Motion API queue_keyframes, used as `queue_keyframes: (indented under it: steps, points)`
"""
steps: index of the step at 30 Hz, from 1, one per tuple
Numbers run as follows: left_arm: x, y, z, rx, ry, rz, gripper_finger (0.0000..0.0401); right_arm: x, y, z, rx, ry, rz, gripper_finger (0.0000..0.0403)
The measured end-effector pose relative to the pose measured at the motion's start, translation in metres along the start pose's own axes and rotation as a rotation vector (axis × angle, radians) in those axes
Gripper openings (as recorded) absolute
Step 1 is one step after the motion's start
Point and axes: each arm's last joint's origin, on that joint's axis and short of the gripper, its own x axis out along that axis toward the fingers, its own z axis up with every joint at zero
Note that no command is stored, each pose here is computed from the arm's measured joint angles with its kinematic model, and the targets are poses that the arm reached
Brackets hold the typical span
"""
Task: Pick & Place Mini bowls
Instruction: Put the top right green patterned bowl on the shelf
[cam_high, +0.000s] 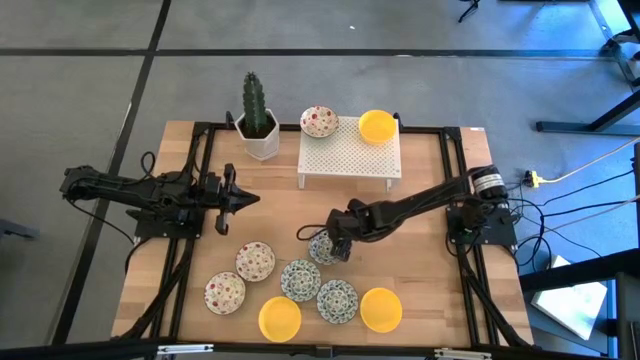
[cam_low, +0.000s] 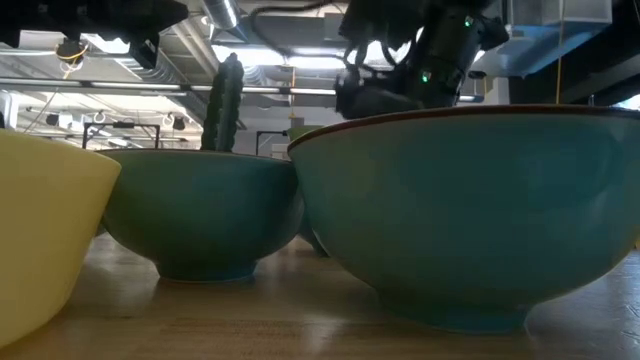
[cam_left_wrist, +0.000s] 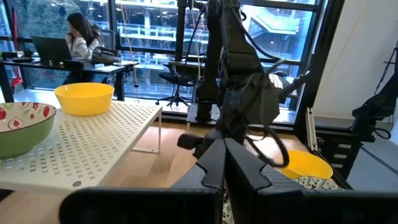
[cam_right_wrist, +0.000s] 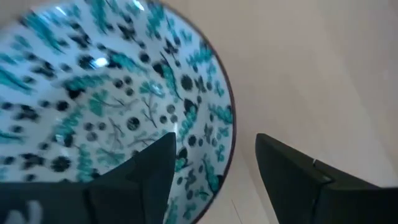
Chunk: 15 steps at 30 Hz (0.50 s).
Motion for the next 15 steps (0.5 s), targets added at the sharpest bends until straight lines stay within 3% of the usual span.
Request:
queue_keyframes:
  steps: [7, 15]
  points:
    - [0.0001, 0.0, 0.0, 0.0, 0.0, 0.0, 0.0004, 0.0074, -0.0011, -0.001, 0.005, 0.012, -0.009, 0.0183]
    - [0.0, 0.0, 0.0001, 0.0, 0.0, -0.001, 0.0004, 0.0049, 0.0018, 0.0045, 0.012, -0.017, 0.041, 0.0025]
